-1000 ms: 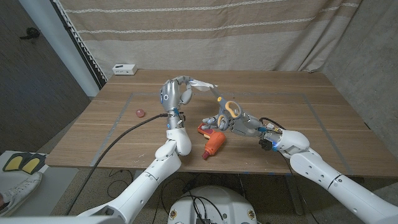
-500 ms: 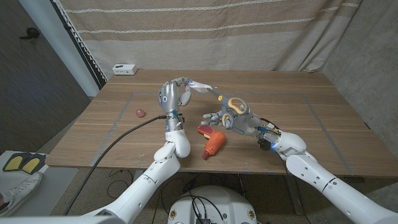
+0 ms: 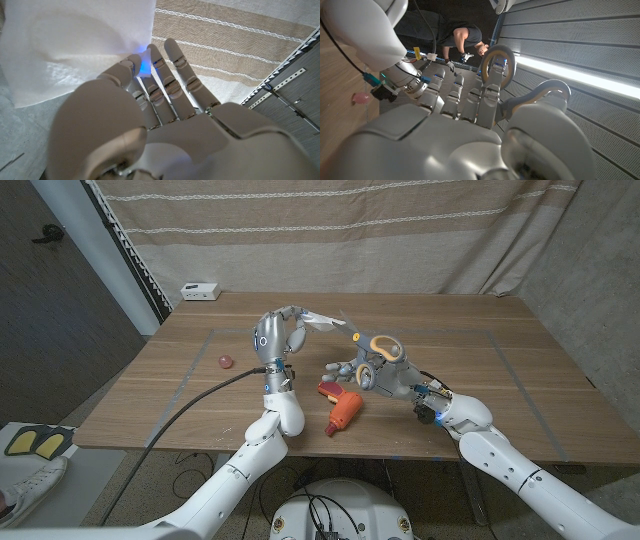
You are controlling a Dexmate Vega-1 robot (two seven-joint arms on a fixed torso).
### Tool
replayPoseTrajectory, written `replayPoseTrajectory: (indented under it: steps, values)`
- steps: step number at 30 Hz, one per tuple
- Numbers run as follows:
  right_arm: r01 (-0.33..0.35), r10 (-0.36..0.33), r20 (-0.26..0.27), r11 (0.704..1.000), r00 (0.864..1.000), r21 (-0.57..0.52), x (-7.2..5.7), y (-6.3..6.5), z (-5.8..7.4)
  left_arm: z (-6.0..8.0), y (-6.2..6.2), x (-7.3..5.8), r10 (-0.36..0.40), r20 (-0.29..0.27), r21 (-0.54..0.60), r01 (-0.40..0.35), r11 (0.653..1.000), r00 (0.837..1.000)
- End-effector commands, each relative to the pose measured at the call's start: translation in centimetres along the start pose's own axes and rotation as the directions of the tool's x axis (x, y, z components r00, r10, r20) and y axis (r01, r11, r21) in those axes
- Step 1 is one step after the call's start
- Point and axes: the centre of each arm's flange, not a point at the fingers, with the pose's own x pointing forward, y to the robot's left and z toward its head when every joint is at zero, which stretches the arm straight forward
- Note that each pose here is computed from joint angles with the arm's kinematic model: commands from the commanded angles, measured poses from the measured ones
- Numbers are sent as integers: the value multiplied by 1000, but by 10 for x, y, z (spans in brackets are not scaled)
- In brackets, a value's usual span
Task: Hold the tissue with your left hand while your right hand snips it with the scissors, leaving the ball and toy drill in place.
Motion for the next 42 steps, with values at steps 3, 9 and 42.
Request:
replayPoseTrajectory:
  steps: [3, 9, 42]
  values:
    - [-24, 24, -3, 1000, 1000, 16, 3, 9, -5, 7, 5, 1, 12, 22, 12, -12, 1000, 1000]
    - [-31, 31, 1, 999, 1000, 23, 2, 12, -6, 13, 7, 2, 14, 46, 31, -15, 999, 999]
    - [4, -4, -70, 1000, 998, -2, 1, 4, -16, 23, 8, 4, -1, 138, 52, -6, 999, 990]
